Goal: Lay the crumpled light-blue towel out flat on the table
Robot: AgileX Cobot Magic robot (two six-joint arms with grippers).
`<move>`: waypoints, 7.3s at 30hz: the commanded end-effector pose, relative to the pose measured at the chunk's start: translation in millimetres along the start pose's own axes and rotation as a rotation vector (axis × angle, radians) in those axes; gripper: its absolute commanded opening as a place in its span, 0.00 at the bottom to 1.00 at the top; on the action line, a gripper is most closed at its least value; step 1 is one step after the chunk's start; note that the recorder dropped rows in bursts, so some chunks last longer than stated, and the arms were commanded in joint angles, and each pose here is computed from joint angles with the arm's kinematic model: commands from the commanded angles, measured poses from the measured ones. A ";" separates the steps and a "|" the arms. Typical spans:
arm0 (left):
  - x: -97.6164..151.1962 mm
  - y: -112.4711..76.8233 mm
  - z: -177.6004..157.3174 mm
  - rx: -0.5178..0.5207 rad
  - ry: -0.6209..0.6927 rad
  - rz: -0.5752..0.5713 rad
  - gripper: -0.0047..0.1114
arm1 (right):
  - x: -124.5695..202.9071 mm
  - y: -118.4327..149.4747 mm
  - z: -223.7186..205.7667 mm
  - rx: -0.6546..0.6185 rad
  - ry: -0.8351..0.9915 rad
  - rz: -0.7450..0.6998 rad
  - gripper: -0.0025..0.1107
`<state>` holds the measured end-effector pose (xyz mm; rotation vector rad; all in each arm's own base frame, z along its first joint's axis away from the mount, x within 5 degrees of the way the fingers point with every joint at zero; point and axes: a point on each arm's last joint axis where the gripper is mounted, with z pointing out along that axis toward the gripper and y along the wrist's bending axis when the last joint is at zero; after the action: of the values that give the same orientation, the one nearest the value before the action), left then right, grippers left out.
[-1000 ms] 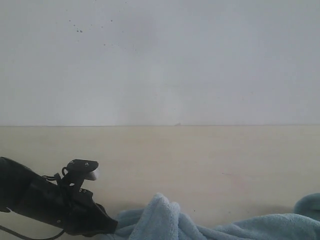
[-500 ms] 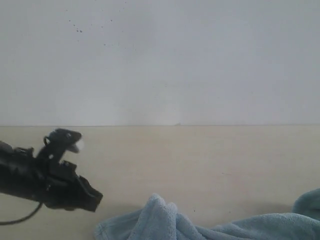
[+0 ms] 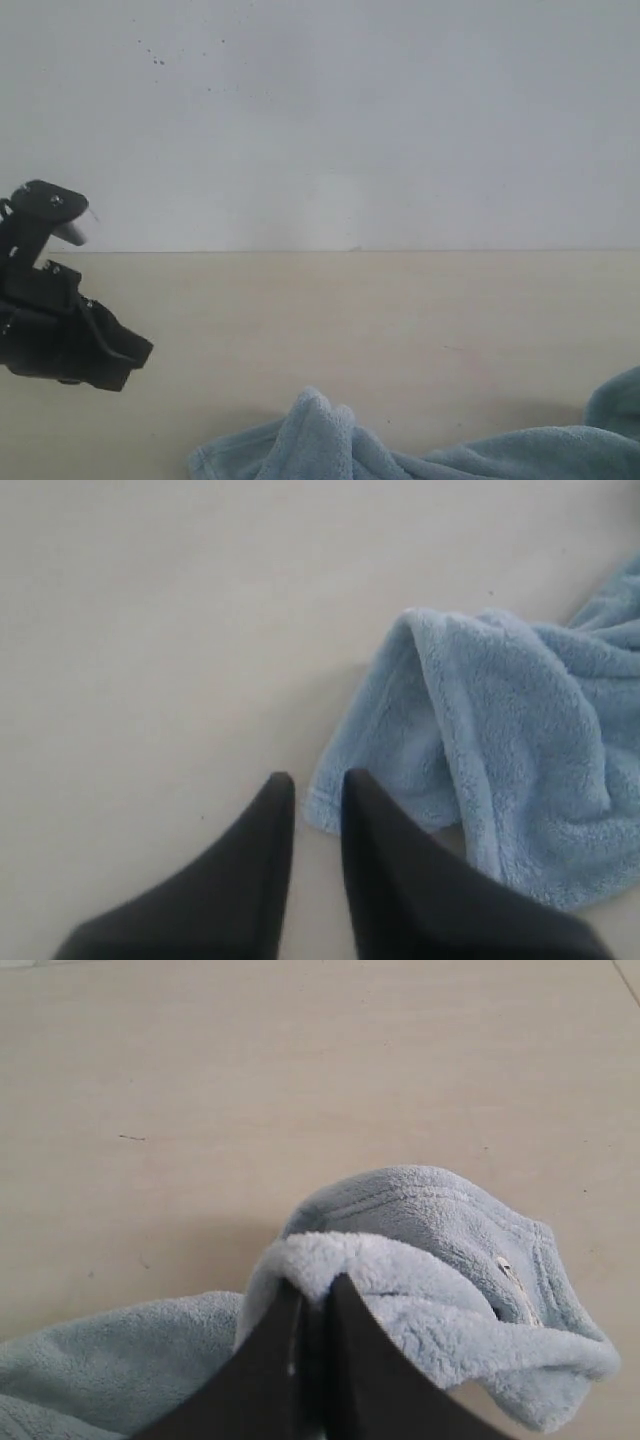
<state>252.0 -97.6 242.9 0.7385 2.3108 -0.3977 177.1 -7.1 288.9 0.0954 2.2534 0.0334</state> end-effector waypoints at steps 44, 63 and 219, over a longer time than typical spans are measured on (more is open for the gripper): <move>68.9 -1.5 151.5 0.115 0.245 -0.194 0.57 | -10.3 0.0 -1.8 0.002 -0.124 -0.010 0.03; 70.2 2.2 146.2 0.080 0.285 -0.110 0.07 | -11.3 -0.1 -1.9 0.003 -0.135 -0.014 0.03; 23.7 -2.1 101.7 -0.087 0.263 -0.005 0.52 | 18.0 22.9 105.4 0.001 0.164 -0.133 0.02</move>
<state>285.2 -132.9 152.9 0.7876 2.5787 -0.2074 247.5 16.1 210.2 -0.0526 2.4340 -0.0375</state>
